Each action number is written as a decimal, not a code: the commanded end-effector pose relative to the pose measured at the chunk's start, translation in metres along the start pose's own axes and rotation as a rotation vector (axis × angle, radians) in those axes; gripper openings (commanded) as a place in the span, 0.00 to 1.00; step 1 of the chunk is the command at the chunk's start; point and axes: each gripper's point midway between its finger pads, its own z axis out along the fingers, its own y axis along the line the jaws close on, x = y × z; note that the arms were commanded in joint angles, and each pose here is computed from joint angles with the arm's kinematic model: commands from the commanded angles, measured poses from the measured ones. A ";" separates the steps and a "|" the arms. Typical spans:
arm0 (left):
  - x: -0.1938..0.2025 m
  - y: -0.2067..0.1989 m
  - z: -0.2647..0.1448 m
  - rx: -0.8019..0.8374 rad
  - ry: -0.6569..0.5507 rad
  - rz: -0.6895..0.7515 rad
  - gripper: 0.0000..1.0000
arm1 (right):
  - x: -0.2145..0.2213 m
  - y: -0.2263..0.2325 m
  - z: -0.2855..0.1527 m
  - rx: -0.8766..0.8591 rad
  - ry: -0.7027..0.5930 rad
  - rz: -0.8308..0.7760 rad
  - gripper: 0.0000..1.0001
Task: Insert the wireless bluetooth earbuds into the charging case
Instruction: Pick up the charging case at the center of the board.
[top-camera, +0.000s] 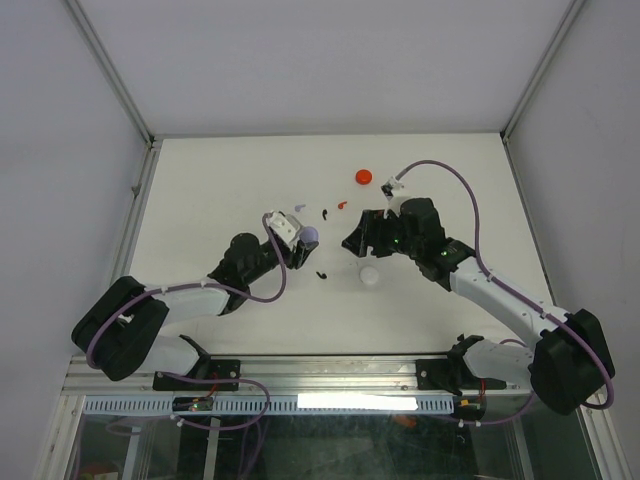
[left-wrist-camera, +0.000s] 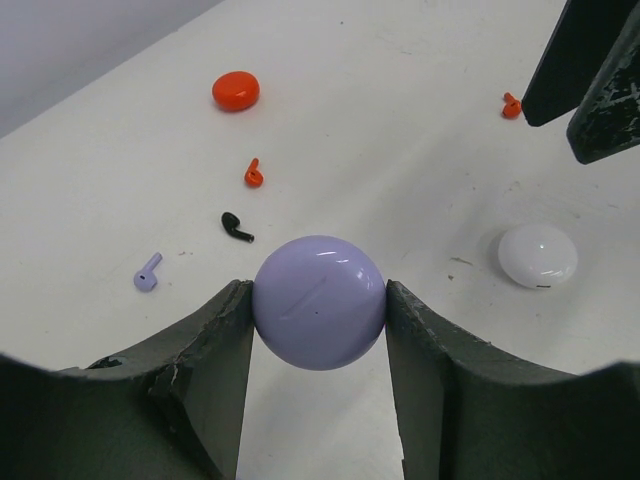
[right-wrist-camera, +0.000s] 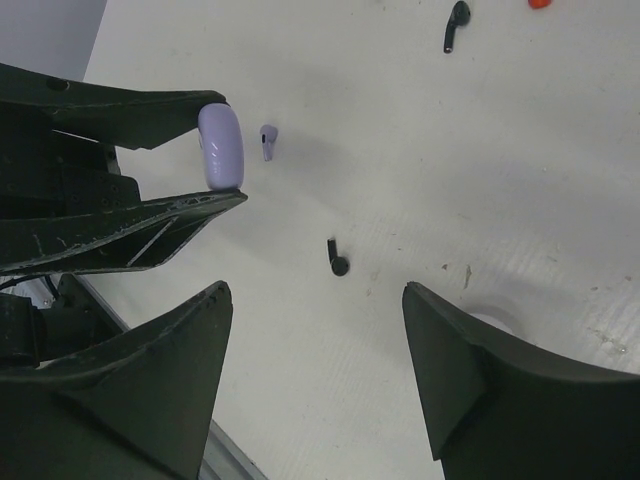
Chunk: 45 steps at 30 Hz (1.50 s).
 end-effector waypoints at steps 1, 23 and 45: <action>-0.035 -0.006 0.001 0.027 -0.153 0.032 0.41 | -0.033 0.020 0.001 -0.074 -0.098 -0.034 0.72; -0.052 -0.020 0.003 0.119 -0.274 0.169 0.39 | -0.014 0.037 0.014 -0.193 0.027 -0.053 0.71; -0.052 -0.049 0.006 0.249 -0.256 0.305 0.39 | -0.026 0.062 0.031 -0.334 -0.005 -0.008 0.63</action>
